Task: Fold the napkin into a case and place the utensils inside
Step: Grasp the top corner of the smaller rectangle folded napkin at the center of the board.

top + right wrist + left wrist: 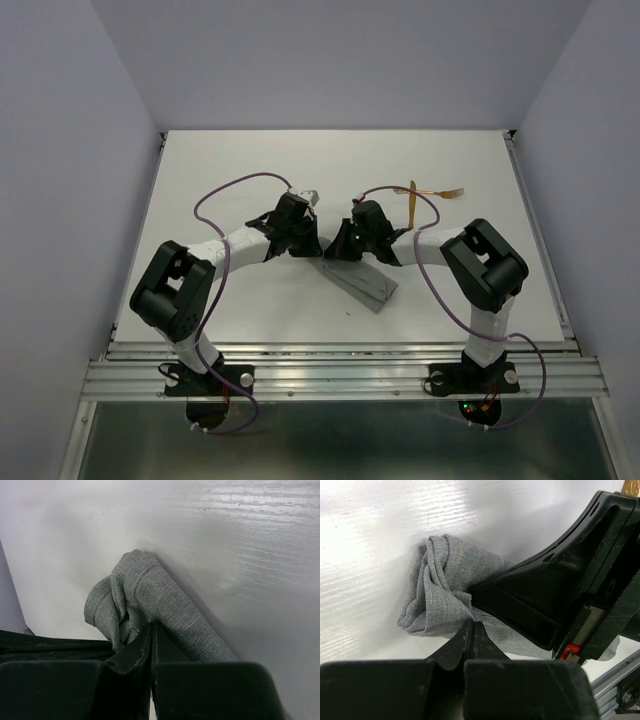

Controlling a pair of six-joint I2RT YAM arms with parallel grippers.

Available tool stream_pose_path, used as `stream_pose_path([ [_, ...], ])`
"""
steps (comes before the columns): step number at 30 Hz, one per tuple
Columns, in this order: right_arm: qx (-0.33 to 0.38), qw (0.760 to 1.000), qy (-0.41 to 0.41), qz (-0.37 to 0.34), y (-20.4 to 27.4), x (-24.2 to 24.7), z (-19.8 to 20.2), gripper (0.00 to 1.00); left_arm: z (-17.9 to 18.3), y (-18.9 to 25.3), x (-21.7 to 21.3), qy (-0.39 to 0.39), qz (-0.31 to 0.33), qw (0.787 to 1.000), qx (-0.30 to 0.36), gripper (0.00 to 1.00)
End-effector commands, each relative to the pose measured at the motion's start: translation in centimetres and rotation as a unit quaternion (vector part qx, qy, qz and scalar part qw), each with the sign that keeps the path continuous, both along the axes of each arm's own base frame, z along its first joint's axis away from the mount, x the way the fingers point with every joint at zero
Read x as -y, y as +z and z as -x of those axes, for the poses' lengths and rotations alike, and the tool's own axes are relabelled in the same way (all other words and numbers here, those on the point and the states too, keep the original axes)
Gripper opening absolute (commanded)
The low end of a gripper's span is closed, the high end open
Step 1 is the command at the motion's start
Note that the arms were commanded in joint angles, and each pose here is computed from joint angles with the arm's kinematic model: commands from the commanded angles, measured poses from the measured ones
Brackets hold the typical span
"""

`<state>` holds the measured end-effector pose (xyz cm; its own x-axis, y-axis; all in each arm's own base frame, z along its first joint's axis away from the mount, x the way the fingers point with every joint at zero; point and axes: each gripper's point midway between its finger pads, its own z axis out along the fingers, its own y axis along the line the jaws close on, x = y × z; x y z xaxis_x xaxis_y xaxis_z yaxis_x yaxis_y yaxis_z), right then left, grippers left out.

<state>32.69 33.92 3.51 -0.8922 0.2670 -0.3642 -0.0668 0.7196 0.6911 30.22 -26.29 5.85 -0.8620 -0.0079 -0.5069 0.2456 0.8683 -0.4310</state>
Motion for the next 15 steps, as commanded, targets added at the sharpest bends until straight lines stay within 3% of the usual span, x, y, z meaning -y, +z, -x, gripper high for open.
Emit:
stream_pose_path([
  [1, 0.027, 0.999, 0.015, -0.023, 1.7, -1.3, -1.4, 0.01, -1.6, 2.2, 0.8, -0.008, 0.019, 0.999, 0.034, 0.00],
  [15, 0.045, 0.996, 0.041, -0.062, 3.8, -2.7, -0.9, 0.01, -1.5, 1.9, 0.8, -0.009, 0.017, 0.999, 0.032, 0.00],
])
